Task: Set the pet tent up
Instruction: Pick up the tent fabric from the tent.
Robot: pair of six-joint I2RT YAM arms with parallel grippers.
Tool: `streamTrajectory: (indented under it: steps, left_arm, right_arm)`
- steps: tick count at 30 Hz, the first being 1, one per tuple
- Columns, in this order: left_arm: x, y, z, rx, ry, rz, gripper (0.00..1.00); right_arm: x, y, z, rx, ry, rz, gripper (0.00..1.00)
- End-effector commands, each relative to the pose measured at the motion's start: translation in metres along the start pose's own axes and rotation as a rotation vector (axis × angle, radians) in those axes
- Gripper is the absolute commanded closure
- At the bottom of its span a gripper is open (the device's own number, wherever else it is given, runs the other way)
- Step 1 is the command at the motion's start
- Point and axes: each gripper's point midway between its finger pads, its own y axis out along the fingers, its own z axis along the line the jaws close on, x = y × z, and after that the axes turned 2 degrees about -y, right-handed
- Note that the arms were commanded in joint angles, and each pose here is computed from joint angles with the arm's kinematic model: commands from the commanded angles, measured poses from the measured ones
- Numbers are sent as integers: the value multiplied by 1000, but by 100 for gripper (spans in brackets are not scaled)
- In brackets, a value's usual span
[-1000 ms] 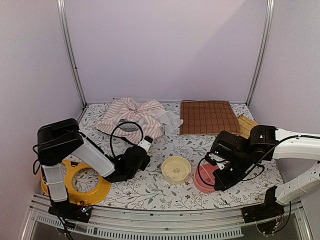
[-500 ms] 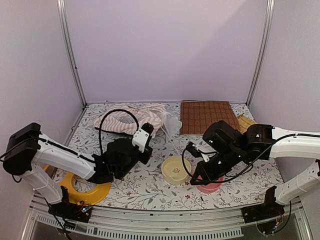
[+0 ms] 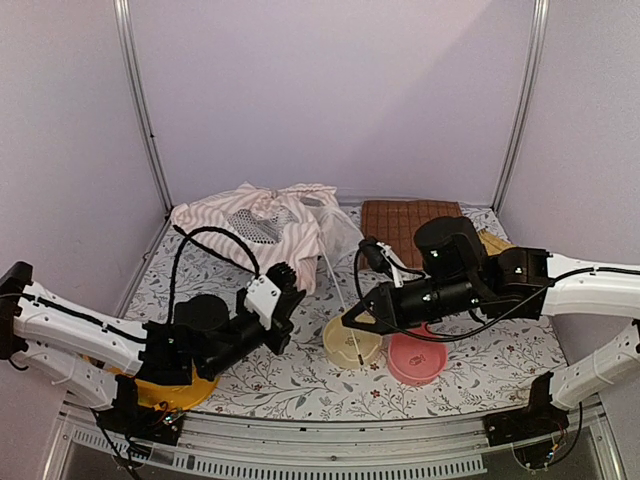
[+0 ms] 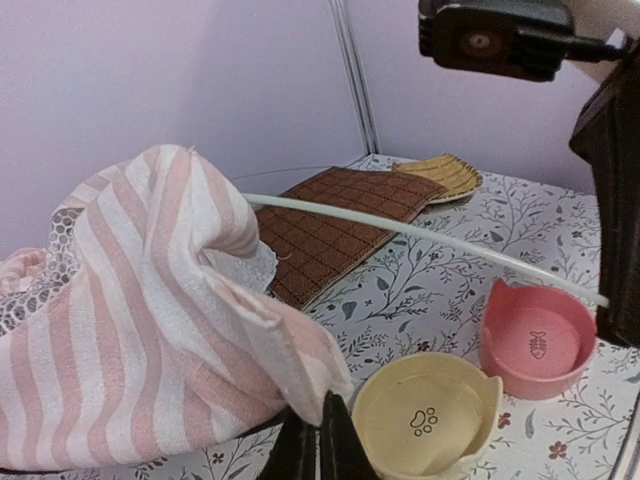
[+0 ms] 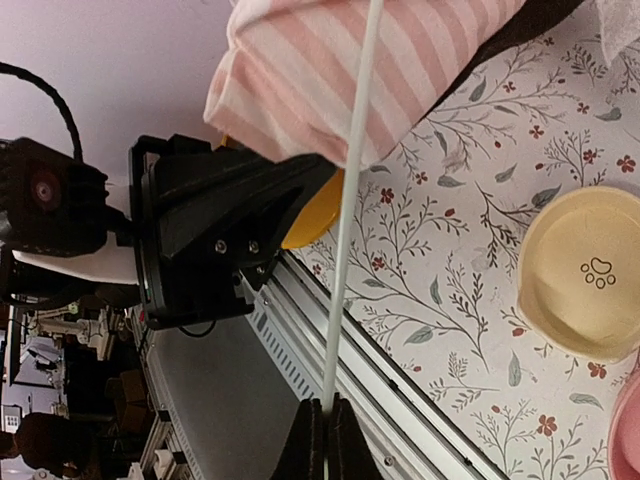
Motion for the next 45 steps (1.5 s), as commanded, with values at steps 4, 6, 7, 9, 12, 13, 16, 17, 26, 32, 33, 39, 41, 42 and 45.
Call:
streamTrajectory:
  steps: [4, 6, 7, 9, 12, 13, 16, 17, 26, 32, 33, 39, 41, 42, 45]
  left_arm:
    - [10, -26, -22, -123, -21, 10, 100]
    - [7, -31, -28, -146, -14, 27, 100]
    - [5, -33, -31, -158, -9, 34, 100]
    - [2, -39, -37, -175, 6, 47, 100]
    - [-1, -47, -43, -186, 30, 61, 100]
    - [-1, -49, -45, -193, 35, 66, 100]
    - [-4, -55, -53, -214, 46, 82, 100]
    - [-3, -57, -56, -227, 49, 84, 100]
    - [9, -56, -59, -207, 29, 100, 100]
    - [7, -56, -80, -299, 28, 108, 100]
    - [3, -55, -86, -315, 42, 122, 100]
    - [-46, -42, -122, -383, 131, 259, 100]
    - [-62, -42, -129, -405, 121, 294, 100]
    - [-69, -42, -133, -418, 114, 309, 100]
    - [-88, -44, -142, -452, 102, 360, 100]
  right_arm:
    - [79, -41, 45, 180, 1, -370, 100]
    - [89, -47, 53, 215, -4, -414, 100]
    - [93, -49, 56, 225, -5, -436, 100]
    - [103, -53, 59, 243, -3, -467, 100]
    - [116, -59, 66, 268, -3, -515, 100]
    - [119, -60, 69, 277, -4, -529, 100]
    - [130, -63, 75, 298, -4, -571, 100]
    - [132, -61, 75, 299, -3, -581, 100]
    - [134, -36, 84, 340, -3, -576, 100]
    - [129, -28, 52, 174, -16, -619, 100]
    - [128, -26, 46, 147, -20, -621, 100]
    - [100, -4, 4, 14, -40, -563, 100]
    - [85, 6, -15, -34, -37, -524, 100]
    - [78, 10, -25, -59, -33, -508, 100]
    - [54, 22, -51, -109, -16, -455, 100]
